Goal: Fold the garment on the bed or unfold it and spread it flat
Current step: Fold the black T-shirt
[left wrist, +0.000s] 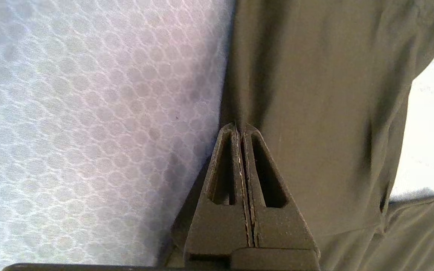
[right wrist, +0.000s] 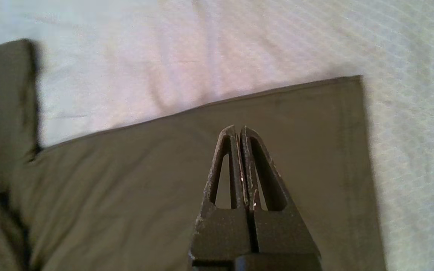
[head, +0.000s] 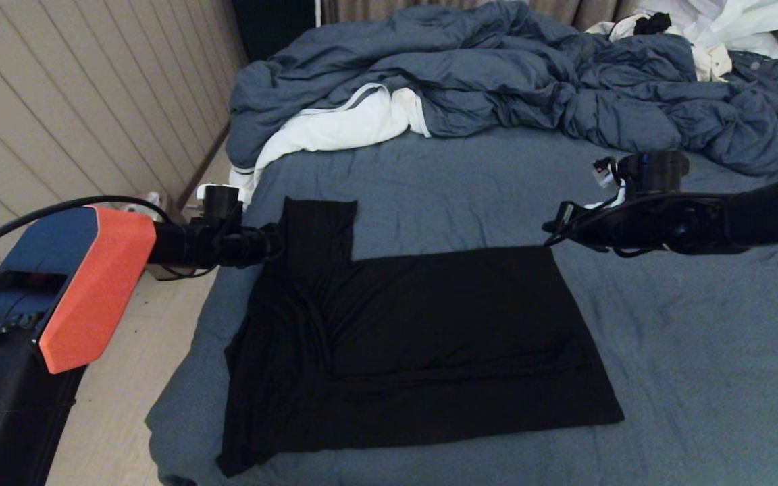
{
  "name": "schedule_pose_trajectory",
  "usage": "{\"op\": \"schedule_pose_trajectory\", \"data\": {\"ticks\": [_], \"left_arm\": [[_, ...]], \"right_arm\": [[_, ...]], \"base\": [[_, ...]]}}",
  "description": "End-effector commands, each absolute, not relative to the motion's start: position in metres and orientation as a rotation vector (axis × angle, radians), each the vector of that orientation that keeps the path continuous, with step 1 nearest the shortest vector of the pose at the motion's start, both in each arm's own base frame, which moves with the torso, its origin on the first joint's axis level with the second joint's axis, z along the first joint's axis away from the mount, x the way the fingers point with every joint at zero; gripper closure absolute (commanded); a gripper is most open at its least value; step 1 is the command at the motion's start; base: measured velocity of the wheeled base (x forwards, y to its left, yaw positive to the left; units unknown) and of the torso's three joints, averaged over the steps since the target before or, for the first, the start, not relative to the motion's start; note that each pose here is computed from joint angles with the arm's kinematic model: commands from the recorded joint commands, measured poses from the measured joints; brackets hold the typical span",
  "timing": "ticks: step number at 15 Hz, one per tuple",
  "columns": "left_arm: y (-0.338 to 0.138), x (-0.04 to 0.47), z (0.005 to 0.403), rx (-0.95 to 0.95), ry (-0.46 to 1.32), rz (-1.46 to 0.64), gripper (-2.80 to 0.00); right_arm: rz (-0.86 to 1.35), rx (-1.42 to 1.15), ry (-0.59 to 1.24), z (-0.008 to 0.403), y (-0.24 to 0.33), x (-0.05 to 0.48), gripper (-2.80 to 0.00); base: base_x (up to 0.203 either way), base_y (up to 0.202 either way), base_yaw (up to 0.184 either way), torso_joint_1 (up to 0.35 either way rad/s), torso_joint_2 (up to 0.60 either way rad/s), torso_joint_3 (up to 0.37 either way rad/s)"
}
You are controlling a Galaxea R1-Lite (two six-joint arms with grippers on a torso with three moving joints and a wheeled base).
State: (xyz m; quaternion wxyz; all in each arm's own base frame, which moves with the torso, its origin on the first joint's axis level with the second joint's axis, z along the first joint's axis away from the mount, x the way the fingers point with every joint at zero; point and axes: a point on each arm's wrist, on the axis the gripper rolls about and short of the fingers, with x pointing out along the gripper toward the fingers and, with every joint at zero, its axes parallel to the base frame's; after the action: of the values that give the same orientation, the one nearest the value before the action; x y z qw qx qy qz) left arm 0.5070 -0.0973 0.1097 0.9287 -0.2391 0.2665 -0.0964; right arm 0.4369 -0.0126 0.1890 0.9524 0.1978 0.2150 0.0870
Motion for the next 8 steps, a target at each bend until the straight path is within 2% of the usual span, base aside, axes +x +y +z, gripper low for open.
{"op": "schedule_pose_trajectory", "data": {"ticks": [1, 6, 7, 8], "left_arm": [[-0.098, 0.506, 0.111, -0.493, 0.543, -0.198, 0.00], [-0.098, 0.507, 0.112, -0.493, 0.540, -0.199, 0.00], [-0.098, 0.507, 0.111, -0.493, 0.543, -0.197, 0.00], [-0.098, 0.507, 0.111, -0.493, 0.543, -0.197, 0.00]], "right_arm": [[0.145, 0.404, 0.458, 0.173, -0.019, 0.447, 0.00], [0.029, 0.361, 0.473, 0.147, -0.029, 0.466, 0.00], [0.004, 0.357, 0.484, 0.140, -0.030, 0.470, -2.80], [-0.030, 0.344, 0.482, 0.138, -0.031, 0.471, -2.80]], "base": [[0.000, 0.000, 0.000, 0.000, 0.00, 0.000], [0.000, 0.000, 0.000, 0.000, 0.00, 0.000], [0.000, 0.000, 0.000, 0.000, 0.00, 0.000], [0.000, 0.000, 0.000, 0.000, 0.00, 0.000]]}}
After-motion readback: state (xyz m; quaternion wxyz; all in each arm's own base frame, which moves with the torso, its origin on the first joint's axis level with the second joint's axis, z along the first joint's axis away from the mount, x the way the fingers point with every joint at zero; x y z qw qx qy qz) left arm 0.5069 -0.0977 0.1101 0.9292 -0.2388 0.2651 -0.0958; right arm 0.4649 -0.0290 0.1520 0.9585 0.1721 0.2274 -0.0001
